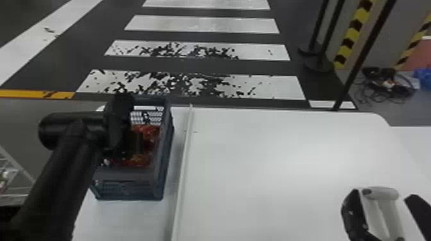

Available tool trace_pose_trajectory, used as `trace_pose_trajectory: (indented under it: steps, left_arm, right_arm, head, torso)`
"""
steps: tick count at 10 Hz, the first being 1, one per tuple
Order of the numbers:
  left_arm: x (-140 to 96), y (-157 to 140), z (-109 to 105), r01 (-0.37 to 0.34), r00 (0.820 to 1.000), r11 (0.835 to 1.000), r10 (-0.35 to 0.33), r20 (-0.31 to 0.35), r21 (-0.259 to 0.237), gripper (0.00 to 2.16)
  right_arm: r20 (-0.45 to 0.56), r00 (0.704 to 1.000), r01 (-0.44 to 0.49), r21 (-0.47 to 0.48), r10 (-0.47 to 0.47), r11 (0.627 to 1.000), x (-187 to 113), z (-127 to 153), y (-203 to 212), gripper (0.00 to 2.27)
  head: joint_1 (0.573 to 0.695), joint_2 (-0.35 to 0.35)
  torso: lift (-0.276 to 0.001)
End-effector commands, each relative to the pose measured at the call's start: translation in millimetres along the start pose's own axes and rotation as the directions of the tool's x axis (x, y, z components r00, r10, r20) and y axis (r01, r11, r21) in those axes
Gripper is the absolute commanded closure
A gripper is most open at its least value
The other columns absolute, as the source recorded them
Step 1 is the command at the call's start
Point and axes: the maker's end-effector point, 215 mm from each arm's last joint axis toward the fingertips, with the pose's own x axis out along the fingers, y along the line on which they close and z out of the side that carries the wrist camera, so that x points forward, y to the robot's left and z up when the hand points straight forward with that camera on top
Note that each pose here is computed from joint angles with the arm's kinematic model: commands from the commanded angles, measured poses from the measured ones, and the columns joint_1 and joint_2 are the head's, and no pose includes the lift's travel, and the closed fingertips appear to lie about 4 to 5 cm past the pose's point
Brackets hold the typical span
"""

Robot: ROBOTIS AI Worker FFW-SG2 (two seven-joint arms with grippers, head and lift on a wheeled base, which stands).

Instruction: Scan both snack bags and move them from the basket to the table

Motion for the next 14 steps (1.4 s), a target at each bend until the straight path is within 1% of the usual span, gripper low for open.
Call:
trace_pose_trajectory:
  steps: [1, 2, 3, 5, 6, 10, 12, 13, 14]
  left_arm:
    - [-3, -6, -5, -0.010, 1.000, 1.000, 0.009, 0.026, 0.027, 2.14]
    - [-8, -10, -2, -0.021, 0.998, 0.999, 0.019, 0.065, 0.029, 2.15]
    - [-12, -19, -5, 0.001, 0.998, 0.999, -0.004, 0.066, 0.046, 2.14]
    - [-23, -23, -6, 0.012, 0.998, 0.999, -0.016, 0.068, 0.053, 2.14]
    - [-33, -26, 0, 0.012, 0.996, 0.998, -0.017, 0.091, 0.061, 2.14]
    - [-62, -26, 10, 0.007, 0.993, 0.997, -0.015, 0.115, 0.075, 2.14]
    - [-69, -25, 1, -0.013, 0.995, 0.995, 0.004, 0.095, 0.096, 2.14]
    - [-70, -23, -2, -0.019, 0.996, 0.995, 0.011, 0.087, 0.098, 2.14]
    - [-73, -18, -4, -0.052, 0.996, 0.993, 0.044, 0.077, 0.107, 2.14]
  right_arm:
    - [0.011, 1.000, 0.000, 0.002, 0.000, 1.000, -3, 3, 0, 0.11]
    - [0.021, 1.000, -0.001, 0.005, 0.001, 1.000, -5, 7, 0, 0.11]
    - [0.030, 1.000, 0.002, 0.007, -0.003, 1.000, -8, 10, -1, 0.11]
    - [0.046, 0.999, 0.000, 0.008, 0.000, 1.000, -12, 16, 0, 0.11]
    - [0.064, 0.998, 0.000, 0.012, -0.001, 1.000, -14, 22, 0, 0.11]
    - [0.063, 0.998, 0.003, 0.015, -0.004, 1.000, -16, 23, 1, 0.11]
    - [0.063, 0.998, 0.002, 0.015, -0.003, 1.000, -17, 24, 1, 0.11]
    - [0.067, 0.998, 0.001, 0.018, -0.002, 1.000, -18, 25, 2, 0.11]
    - [0.062, 0.998, 0.001, 0.019, -0.002, 1.000, -19, 24, 2, 0.11]
  head:
    - [0.695, 0.009]
    - [0.695, 0.009]
    - [0.695, 0.004]
    - [0.695, -0.013]
    - [0.695, -0.017]
    - [0.695, -0.021]
    - [0.695, -0.019]
    - [0.695, -0.019]
    - [0.695, -0.018]
  torso:
    - [-0.098]
    - [-0.098]
    - [-0.098]
    - [-0.098]
    - [-0.098]
    - [-0.098]
    - [-0.098]
    - [-0.098]
    - [-0.098]
